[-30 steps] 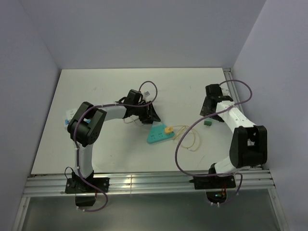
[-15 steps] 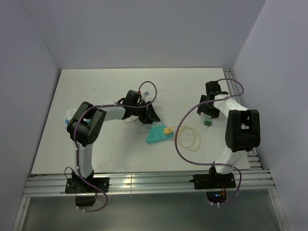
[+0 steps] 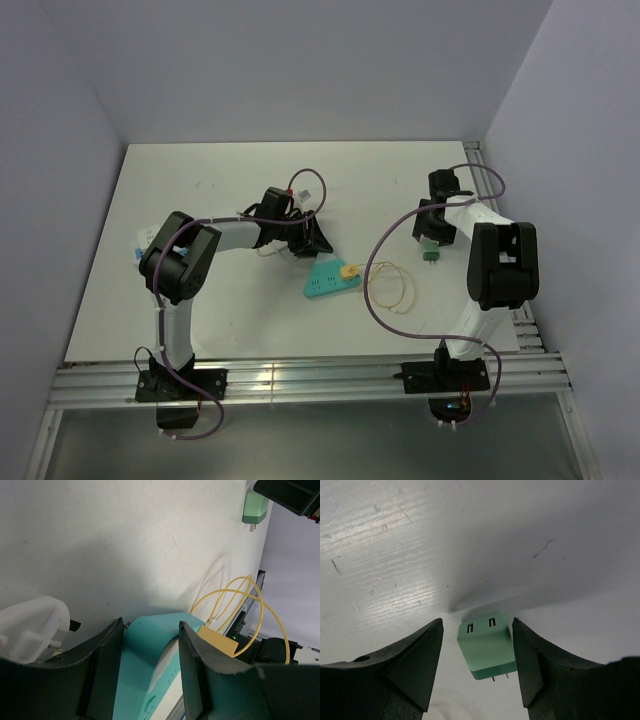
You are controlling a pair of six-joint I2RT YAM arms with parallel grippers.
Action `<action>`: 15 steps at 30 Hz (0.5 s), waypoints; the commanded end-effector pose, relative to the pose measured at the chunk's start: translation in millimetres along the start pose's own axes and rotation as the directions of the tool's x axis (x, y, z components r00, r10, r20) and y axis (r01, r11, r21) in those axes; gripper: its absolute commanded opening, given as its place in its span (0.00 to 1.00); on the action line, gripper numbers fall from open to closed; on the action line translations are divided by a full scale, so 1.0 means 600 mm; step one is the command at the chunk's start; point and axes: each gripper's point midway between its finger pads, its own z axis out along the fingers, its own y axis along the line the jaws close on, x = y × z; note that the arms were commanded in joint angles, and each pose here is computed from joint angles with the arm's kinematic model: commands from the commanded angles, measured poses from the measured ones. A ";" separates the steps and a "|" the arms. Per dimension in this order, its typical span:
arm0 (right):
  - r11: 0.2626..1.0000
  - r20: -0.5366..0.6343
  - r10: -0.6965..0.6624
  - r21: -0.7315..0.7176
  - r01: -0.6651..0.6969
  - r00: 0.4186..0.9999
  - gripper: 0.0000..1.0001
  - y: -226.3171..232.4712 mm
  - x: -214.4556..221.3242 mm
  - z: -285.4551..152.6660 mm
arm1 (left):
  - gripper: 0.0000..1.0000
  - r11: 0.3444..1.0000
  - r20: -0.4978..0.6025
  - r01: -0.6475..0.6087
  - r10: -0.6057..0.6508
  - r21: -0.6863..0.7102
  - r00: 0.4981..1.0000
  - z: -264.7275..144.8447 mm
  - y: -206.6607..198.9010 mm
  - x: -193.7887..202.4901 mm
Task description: Insert the plug
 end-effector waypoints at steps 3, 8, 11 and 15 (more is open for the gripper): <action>0.999 0.028 -0.014 -0.030 0.015 1.000 0.64 0.005 -0.019 -0.003 | 0.38 0.994 -0.020 -0.009 0.007 -0.111 1.000 0.006 0.061 0.021; 0.999 0.019 -0.013 -0.033 0.014 1.000 0.66 0.002 -0.006 -0.008 | 0.38 0.994 -0.023 -0.011 0.009 -0.106 1.000 0.006 0.059 0.023; 0.999 0.015 -0.017 -0.038 0.018 1.000 0.72 0.002 0.000 -0.009 | 0.38 0.994 -0.023 -0.012 0.010 -0.105 1.000 0.006 0.059 0.023; 0.999 0.039 -0.031 -0.004 0.031 0.999 0.75 -0.011 -0.002 -0.014 | 0.38 0.994 -0.023 -0.012 0.009 -0.105 1.000 0.006 0.060 0.022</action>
